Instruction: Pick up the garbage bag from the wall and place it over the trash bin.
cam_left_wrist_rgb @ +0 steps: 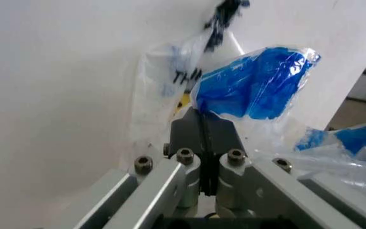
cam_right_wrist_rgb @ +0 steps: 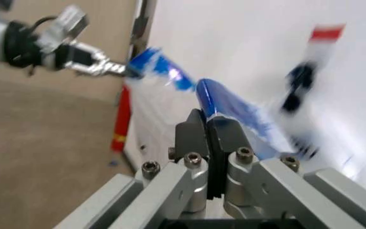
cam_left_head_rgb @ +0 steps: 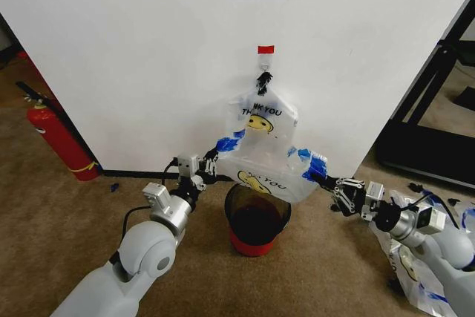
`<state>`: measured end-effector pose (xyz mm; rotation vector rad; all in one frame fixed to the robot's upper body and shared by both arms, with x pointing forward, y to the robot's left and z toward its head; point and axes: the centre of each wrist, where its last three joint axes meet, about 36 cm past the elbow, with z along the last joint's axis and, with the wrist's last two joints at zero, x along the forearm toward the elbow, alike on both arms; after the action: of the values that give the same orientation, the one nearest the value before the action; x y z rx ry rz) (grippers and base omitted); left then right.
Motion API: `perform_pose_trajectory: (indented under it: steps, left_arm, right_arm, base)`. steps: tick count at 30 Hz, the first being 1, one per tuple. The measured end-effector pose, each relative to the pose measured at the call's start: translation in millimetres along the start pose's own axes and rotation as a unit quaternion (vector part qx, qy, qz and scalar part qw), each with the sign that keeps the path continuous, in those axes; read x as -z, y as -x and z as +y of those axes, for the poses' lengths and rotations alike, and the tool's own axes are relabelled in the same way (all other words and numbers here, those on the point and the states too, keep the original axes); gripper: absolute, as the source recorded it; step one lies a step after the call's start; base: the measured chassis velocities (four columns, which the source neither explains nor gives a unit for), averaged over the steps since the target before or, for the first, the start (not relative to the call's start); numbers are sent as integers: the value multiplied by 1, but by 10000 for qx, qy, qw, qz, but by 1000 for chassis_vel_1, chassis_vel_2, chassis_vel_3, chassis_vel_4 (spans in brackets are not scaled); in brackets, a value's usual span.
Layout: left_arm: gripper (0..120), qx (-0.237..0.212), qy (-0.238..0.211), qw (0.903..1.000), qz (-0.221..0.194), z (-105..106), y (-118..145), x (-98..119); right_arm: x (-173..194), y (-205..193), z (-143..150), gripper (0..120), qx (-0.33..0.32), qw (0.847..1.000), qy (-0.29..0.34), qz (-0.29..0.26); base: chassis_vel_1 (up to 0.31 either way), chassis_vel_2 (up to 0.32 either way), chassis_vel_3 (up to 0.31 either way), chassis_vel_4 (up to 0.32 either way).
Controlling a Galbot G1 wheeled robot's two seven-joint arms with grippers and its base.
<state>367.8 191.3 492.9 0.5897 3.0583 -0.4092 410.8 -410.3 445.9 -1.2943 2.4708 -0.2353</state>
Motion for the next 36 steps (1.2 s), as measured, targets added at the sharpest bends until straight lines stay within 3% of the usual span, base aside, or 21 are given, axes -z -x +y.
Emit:
perform_pose_trajectory:
  steps: [8,12,18,20,26,36]
  left_arm:
    - [0,-44,-34,9990,-445,-11,-17,45]
    - [0,-99,-57,9988,-470,-15,-27,49]
    - [0,-102,-270,9988,-386,-17,-34,23]
    - [0,18,-496,9983,-298,-18,-33,5]
    - [0,89,-810,9965,-180,-24,-36,-14]
    - [0,-97,-1373,9900,-297,-34,-32,-24]
  right_arm:
    - [43,19,-22,0,-162,9988,-132,-434]
    - [52,23,-16,0,-100,9986,-79,-512]
    - [47,24,-6,0,104,9993,-111,-335]
    - [31,17,-8,0,108,9996,-212,-157]
    - [6,2,-15,0,71,9993,-362,110]
    - [14,-7,-40,0,-13,9974,-706,168]
  base:
    - [0,0,0,0]
    - [0,0,0,0]
    - [0,0,0,0]
    - [0,0,0,0]
    - [0,0,0,0]
    - [0,0,0,0]
